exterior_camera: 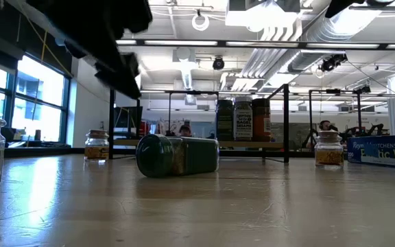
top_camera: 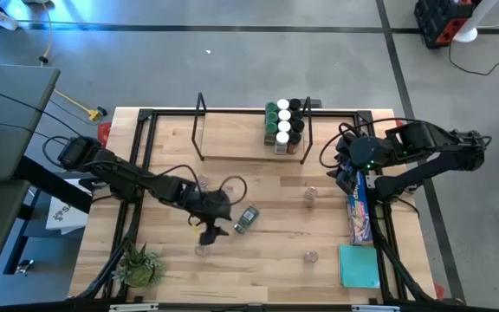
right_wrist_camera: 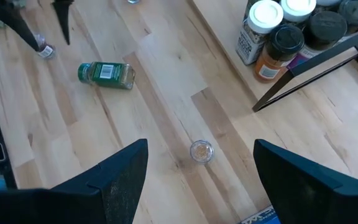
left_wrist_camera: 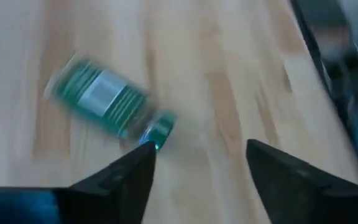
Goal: Shelf spices
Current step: Put the green seasoning bottle on the shelf aligned with the other green seasoning bottles
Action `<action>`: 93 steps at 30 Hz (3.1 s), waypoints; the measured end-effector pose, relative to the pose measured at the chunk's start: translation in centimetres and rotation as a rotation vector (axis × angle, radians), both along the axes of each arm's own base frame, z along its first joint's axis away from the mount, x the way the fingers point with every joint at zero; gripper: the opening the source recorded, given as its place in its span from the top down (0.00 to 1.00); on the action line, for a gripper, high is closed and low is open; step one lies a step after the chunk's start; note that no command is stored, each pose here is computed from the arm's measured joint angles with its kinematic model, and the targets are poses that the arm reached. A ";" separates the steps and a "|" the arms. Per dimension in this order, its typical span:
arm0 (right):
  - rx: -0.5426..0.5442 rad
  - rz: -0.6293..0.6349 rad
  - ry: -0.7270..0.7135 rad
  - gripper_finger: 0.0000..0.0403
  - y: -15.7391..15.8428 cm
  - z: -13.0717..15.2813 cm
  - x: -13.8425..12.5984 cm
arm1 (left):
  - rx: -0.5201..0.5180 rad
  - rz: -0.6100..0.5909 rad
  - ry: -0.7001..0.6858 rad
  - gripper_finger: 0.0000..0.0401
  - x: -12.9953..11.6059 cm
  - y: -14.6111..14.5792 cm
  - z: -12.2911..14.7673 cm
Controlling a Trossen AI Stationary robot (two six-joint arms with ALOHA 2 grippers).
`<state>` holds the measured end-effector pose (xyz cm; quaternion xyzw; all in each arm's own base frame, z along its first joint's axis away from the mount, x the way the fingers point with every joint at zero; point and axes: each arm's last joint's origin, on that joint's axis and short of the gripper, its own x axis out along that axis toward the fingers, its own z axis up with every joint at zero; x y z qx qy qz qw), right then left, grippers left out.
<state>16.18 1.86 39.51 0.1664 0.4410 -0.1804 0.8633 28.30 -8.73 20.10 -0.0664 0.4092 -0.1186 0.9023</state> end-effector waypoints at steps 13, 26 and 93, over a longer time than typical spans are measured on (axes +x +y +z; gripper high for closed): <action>-0.116 0.154 0.042 0.29 -0.1 0.0 -0.2 | -0.328 0.609 0.204 0.29 2.4 -1.6 -1.5; -0.118 0.159 0.067 0.29 -0.5 0.4 -3.2 | -0.198 0.831 0.470 0.31 7.5 -2.3 -5.0; -0.721 0.939 -0.189 0.30 2.9 -11.6 17.4 | -1.095 0.824 0.474 0.51 6.2 8.6 9.2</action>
